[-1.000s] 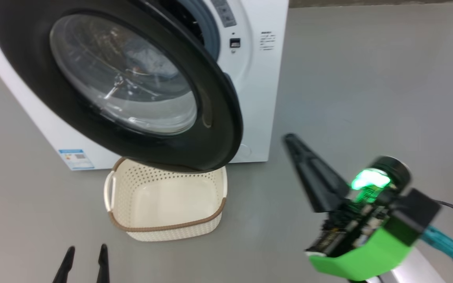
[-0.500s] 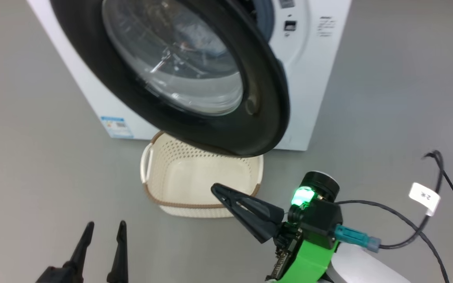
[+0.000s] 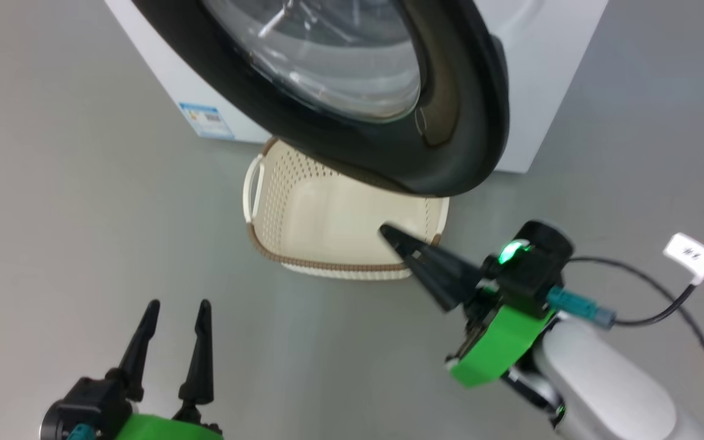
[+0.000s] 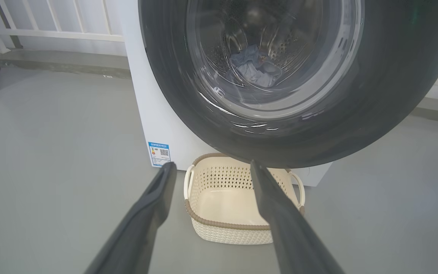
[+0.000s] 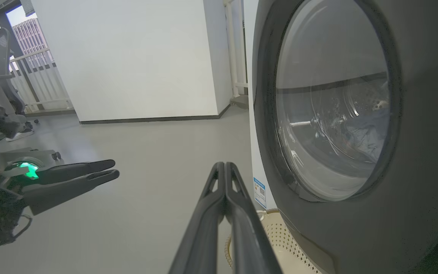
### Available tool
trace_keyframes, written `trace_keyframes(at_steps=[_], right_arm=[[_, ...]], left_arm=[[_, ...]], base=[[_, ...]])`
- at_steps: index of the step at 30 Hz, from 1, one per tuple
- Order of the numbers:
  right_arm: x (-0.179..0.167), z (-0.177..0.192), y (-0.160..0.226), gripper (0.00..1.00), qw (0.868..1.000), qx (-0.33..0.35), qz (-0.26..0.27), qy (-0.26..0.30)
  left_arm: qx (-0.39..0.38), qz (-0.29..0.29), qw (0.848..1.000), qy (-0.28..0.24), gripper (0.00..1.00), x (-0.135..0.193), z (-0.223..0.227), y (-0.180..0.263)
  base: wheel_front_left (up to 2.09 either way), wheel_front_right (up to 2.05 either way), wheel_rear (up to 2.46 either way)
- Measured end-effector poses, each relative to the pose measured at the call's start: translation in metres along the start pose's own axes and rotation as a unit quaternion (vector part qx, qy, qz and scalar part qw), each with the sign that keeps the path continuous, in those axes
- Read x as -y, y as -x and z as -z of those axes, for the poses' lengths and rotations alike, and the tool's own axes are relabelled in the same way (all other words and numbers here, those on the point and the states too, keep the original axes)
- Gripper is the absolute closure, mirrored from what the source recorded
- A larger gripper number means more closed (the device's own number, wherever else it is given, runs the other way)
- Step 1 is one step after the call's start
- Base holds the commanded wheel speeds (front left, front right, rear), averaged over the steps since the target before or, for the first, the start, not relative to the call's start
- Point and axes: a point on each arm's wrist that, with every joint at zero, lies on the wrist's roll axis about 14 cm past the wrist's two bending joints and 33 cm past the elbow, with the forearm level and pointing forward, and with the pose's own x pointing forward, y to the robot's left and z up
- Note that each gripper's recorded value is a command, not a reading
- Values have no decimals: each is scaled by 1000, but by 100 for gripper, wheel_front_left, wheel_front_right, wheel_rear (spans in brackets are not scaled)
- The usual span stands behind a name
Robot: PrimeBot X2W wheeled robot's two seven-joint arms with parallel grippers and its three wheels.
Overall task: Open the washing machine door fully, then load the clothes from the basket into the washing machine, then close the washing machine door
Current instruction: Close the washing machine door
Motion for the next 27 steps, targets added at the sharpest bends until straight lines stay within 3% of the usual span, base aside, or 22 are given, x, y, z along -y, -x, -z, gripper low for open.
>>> trace_keyframes(at_steps=[17, 27], right_arm=[[126, 5, -25, 100, 992, 42, 114, 24], [207, -16, -27, 100, 975, 93, 195, 47]], left_arm=[[-37, 25, 999, -9, 0, 18, 33, -47], [-65, 49, 997, -9, 0, 34, 62, -70]], base=[[0, 0, 0], [0, 0, 0]])
